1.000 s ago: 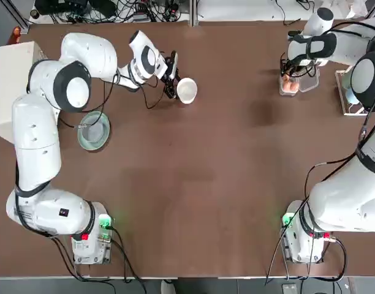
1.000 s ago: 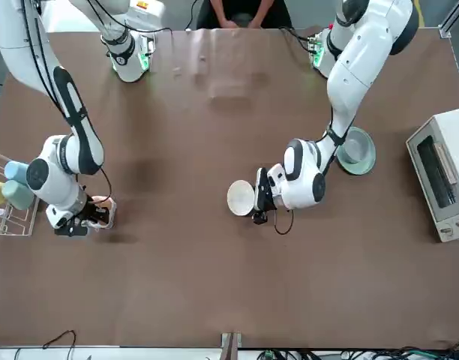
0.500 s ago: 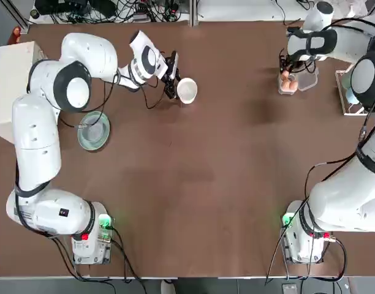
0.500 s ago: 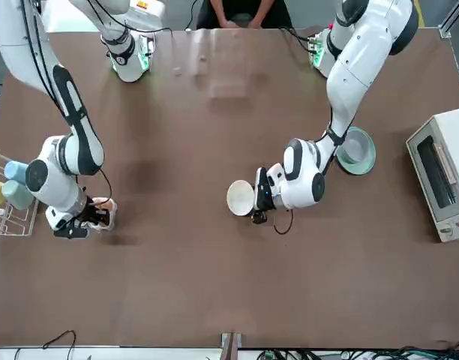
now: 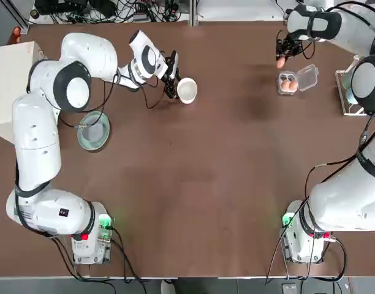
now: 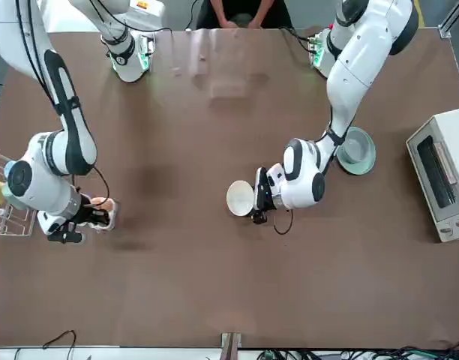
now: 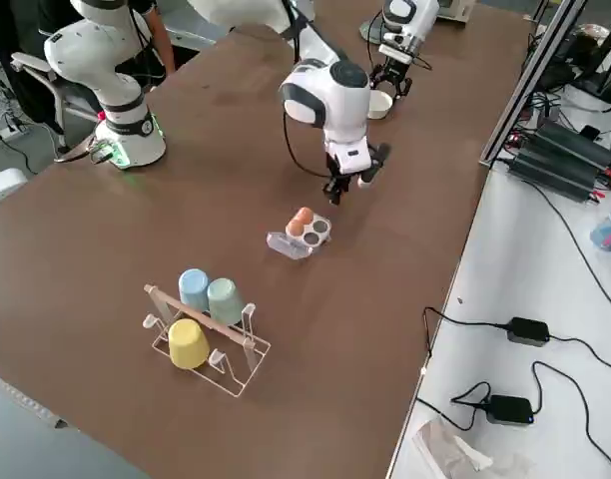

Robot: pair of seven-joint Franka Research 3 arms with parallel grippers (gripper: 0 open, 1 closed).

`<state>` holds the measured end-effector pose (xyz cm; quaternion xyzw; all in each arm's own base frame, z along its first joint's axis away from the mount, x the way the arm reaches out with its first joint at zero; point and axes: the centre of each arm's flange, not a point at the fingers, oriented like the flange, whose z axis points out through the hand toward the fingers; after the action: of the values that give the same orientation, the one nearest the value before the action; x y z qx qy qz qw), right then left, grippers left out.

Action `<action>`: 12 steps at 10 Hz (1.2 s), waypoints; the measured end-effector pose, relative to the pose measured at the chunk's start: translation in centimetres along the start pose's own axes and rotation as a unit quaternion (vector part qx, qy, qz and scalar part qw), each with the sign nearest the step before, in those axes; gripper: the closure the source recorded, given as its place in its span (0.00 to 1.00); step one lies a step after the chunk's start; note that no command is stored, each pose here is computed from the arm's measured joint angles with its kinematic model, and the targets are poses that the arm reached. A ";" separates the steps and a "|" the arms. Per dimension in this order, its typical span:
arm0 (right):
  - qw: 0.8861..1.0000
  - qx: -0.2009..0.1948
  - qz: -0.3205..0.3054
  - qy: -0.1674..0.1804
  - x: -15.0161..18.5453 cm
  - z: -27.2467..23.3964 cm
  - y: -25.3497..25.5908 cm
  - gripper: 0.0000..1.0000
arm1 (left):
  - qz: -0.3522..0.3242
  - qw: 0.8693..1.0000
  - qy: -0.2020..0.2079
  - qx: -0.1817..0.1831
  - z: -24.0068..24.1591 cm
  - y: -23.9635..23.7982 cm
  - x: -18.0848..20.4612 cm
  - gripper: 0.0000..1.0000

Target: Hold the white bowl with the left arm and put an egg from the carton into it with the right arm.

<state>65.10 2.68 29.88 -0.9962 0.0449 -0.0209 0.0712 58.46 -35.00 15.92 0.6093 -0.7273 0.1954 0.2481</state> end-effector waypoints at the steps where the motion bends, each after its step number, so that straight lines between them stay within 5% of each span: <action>1: 0.999 0.027 0.017 0.002 -0.2 0.0 -3.3 0.53 | 0.000 1.000 0.000 0.000 0.0 0.0 0.0 0.00; 8: 0.971 0.216 0.103 0.016 -6.9 0.6 -27.2 0.53 | 0.005 1.000 0.000 0.001 -0.2 -0.1 0.0 0.00; 12: 0.963 0.246 0.106 0.040 -12.7 4.4 -35.4 0.53 | 0.007 1.000 0.000 0.000 -0.1 0.0 0.2 0.00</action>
<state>55.70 39.41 30.16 -0.9359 0.1470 -0.0634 0.3138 58.44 -35.12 16.08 0.6045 -0.7312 0.1976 0.2468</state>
